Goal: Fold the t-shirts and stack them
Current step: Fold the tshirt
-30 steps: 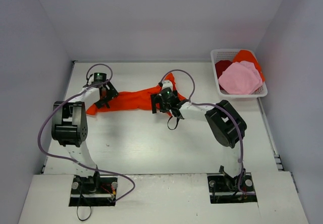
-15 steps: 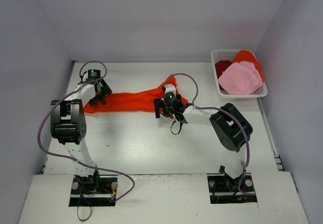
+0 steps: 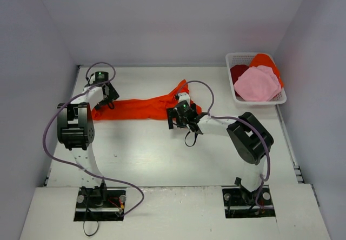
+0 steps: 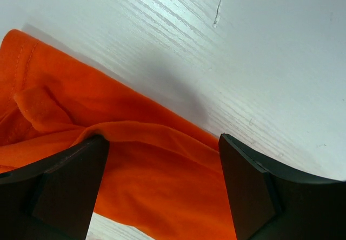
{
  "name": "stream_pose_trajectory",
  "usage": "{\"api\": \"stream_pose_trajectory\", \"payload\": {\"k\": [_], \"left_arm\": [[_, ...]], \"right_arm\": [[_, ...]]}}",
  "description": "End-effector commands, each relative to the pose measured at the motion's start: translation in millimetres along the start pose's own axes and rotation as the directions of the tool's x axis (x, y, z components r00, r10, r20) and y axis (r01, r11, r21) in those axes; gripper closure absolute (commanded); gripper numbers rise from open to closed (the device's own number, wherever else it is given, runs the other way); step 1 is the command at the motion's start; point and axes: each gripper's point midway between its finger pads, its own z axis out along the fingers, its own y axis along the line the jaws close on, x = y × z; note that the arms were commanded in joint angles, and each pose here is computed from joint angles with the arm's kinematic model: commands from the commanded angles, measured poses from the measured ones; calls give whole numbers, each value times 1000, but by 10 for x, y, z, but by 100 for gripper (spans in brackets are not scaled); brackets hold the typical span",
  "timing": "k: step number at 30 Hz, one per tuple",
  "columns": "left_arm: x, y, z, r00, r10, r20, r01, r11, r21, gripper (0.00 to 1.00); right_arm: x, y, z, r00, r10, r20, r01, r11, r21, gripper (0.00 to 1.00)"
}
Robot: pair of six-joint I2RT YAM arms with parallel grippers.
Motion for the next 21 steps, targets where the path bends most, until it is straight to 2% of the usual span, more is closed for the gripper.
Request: {"api": "stream_pose_trajectory", "payload": {"k": [1,14,21], "left_arm": [[-394,1,-149,995,-1,95,2,1000,-7,23],[-580,522,-96,992,-58,115,69,993,-95,23],[-693,587,-78,987,-83,135,94,992,-82,23]], "right_arm": [[-169,34,-148,998,24,54,-24,1000,2,4],[-150,55,-127,999,14,45,-14,1000,1,4],[-116,44,-115,999,10,37,-10,1000,5,4]]}}
